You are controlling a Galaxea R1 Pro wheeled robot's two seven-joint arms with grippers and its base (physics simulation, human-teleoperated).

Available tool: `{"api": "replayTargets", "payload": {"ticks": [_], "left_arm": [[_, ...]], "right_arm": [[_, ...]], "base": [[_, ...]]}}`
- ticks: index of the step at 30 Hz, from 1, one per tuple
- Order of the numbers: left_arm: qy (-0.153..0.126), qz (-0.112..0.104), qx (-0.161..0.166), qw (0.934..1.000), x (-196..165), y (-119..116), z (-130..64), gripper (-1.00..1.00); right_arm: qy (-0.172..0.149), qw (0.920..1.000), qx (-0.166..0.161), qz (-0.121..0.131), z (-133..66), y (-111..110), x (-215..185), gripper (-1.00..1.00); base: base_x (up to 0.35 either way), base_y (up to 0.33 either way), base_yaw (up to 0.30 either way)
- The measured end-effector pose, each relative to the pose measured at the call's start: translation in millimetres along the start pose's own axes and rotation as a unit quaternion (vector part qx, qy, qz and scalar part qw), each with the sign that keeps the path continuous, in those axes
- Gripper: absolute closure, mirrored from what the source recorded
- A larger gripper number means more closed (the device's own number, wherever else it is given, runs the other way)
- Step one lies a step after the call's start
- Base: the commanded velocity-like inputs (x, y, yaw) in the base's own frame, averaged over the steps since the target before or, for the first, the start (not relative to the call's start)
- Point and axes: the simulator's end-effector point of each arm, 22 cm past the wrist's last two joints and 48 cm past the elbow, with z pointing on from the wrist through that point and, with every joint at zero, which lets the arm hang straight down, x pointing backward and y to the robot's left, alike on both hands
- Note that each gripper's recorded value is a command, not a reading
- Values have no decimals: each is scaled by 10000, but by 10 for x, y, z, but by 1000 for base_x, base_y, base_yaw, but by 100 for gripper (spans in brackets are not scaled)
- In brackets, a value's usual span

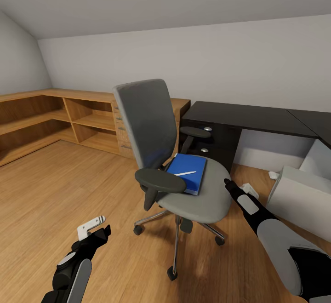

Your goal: In the bedroom, organize the workspace by keeping the computer under the desk, ensuring the monitor is on the desk, placing the keyboard on the desk next to the monitor, placing the mouse on the desk next to the keyboard, moving the folder from the swivel chair onto the desk next to the mouse, stacking the notebook on top of the folder with the pen on top of the notebook, and positioning the swivel chair next to the desk.

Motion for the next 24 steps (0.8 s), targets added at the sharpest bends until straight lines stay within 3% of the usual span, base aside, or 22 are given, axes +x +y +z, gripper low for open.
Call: {"api": "replayTargets", "payload": {"ticks": [8, 17, 24], "left_arm": [[0, 3, -2, 10000, -1, 2, 0, -100], [-4, -5, 1, 10000, -2, -1, -2, -100], [-2, -4, 2, 10000, 0, -3, -1, -100]], "right_arm": [[-6, 10000, 6, -3, 0, -3, -4, -100], [-54, 10000, 25, -14, 0, -40, -68, -100], [-132, 9999, 80, -25, 5, -136, -200, -100]], "base": [[5, 0, 0], [232, 0, 0], [60, 0, 0]]}}
